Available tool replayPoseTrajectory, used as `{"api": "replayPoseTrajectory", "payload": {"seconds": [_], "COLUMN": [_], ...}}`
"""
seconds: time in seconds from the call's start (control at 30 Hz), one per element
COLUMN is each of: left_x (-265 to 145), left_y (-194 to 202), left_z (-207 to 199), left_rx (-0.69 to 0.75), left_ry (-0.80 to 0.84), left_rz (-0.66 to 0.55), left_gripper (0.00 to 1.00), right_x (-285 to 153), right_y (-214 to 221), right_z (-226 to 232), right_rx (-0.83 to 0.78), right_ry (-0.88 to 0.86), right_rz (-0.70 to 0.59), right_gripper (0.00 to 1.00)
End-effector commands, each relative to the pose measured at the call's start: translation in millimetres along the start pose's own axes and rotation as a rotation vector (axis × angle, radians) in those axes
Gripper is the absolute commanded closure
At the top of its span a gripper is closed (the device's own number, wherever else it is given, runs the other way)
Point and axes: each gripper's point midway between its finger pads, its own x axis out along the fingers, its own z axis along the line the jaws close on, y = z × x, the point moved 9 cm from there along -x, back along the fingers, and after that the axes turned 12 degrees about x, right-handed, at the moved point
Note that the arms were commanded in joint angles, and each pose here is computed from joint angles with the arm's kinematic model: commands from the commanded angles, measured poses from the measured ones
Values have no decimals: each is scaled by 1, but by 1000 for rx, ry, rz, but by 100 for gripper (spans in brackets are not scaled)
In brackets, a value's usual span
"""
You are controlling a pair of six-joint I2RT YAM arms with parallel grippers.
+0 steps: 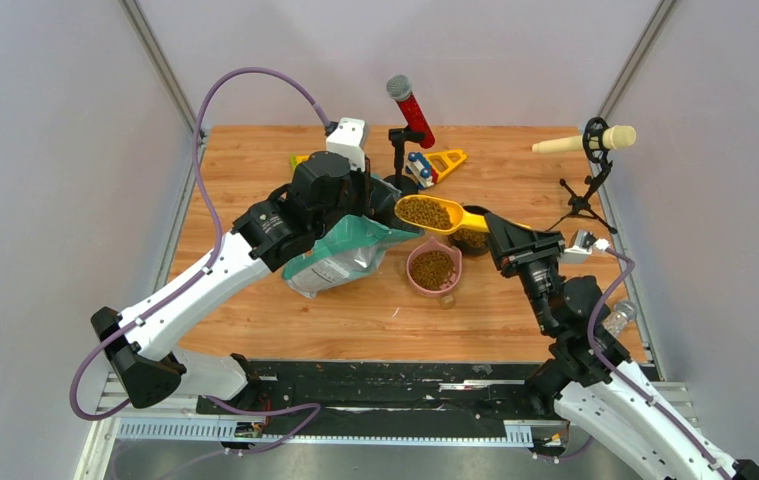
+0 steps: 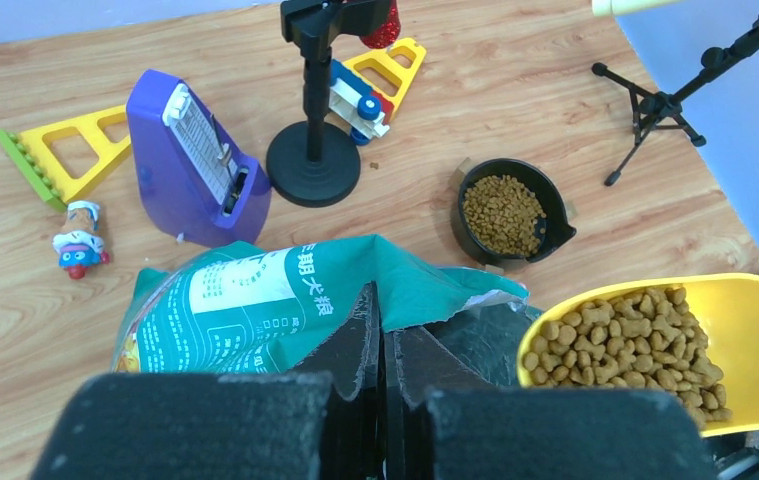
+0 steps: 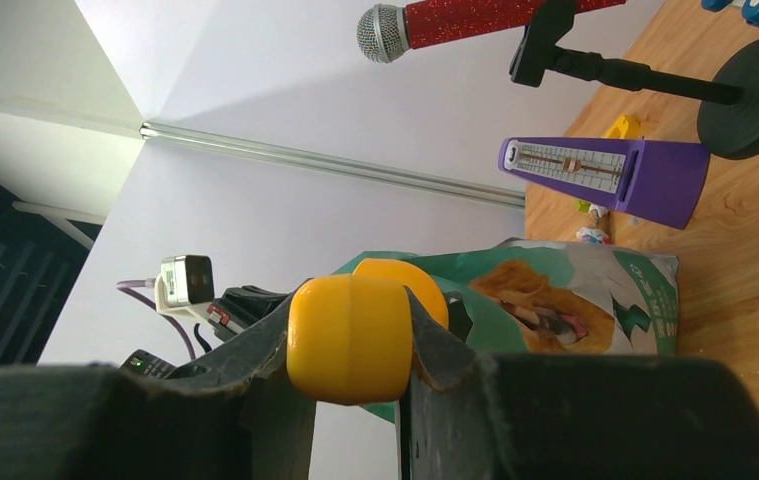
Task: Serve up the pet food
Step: Collect the pet food from the pet food bag, then pour the pet food into the pet food bowl.
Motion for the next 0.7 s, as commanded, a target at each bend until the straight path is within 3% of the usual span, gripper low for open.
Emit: {"api": "replayPoseTrajectory", "payload": {"seconds": [0.0,0.67], "left_x": [-18,-9], "left_y": [-43,-32], "left_z": [3,-3], "left_rx": [-101,-128], "left_ry": [13,31], "left_rz": [-200,-162], "left_gripper": [100,100], "right_x": [-6,-35], "right_y": [-3,-20], "right_z": [20,20], "right_rx": [29,21], "right_ry": [-64,-51], "right_rz": [-6,-62], "right_gripper": [100,100]}}
